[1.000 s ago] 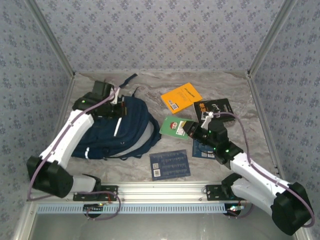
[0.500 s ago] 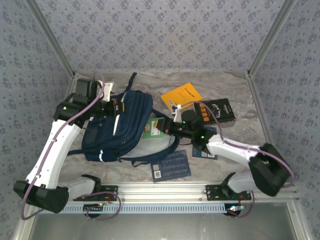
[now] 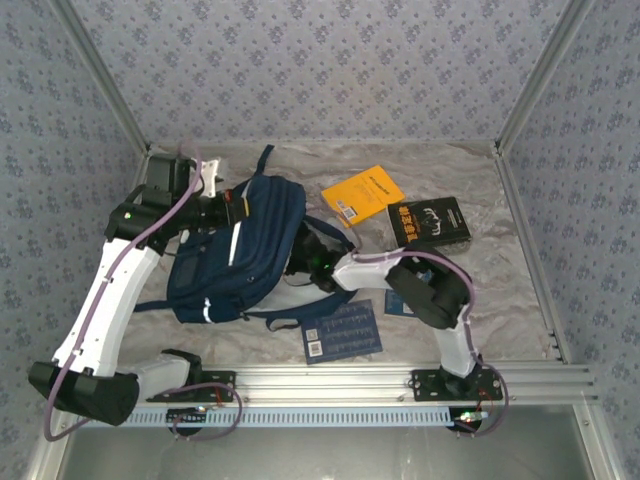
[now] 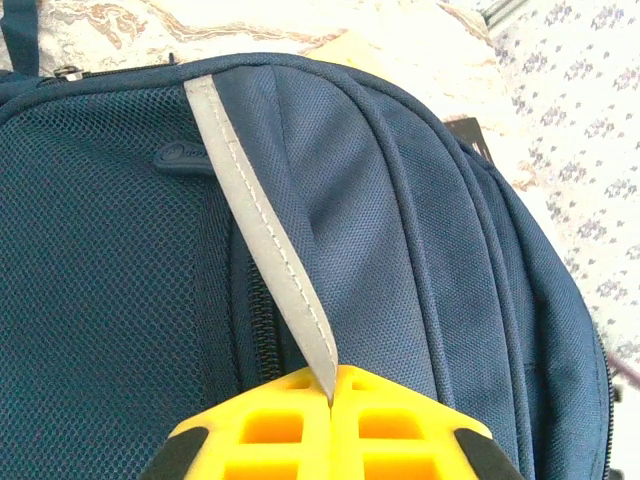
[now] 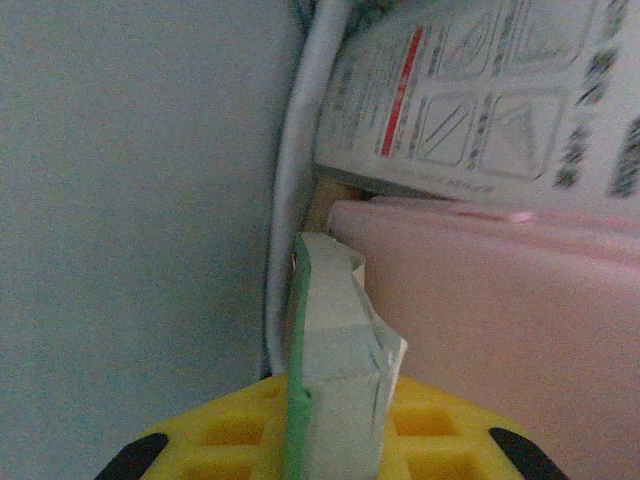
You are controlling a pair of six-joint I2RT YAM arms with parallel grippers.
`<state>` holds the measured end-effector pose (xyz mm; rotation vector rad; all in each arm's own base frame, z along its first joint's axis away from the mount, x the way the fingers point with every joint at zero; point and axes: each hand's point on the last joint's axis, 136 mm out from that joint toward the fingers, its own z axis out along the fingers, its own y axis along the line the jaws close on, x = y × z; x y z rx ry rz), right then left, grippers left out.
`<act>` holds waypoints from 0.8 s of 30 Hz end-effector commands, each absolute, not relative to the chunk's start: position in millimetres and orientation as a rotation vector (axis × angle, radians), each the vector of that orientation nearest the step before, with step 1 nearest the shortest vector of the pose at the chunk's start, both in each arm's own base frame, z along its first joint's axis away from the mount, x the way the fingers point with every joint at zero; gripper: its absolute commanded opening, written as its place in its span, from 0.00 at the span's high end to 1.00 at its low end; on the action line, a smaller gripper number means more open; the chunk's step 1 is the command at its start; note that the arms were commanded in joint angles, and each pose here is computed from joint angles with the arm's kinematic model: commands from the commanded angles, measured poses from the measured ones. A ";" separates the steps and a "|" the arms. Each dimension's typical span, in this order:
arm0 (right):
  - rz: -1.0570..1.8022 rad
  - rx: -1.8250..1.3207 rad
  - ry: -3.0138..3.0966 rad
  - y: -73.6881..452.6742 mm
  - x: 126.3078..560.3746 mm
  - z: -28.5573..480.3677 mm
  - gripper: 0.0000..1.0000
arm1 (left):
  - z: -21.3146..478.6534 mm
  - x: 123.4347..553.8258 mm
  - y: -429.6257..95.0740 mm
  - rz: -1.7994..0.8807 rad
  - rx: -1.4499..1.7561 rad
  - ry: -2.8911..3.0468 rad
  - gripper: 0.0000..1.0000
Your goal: Pack books, pencil case, and school supplies into a backpack
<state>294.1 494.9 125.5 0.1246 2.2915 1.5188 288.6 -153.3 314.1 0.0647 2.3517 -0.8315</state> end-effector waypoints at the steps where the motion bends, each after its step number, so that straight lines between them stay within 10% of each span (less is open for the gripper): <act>1: 1.428 0.127 2.264 509.5 302.6 140.4 0.55 | 364.3 303.7 -159.0 -0.911 0.073 2.153 1.00; 8: 1.187 -0.076 2.270 478.4 296.0 163.9 0.11 | 359.3 308.2 -143.1 -0.845 0.005 2.156 1.00; 24: 0.520 -0.285 2.300 326.8 260.4 187.3 0.11 | 337.0 306.4 -102.2 -0.612 -0.142 2.193 1.00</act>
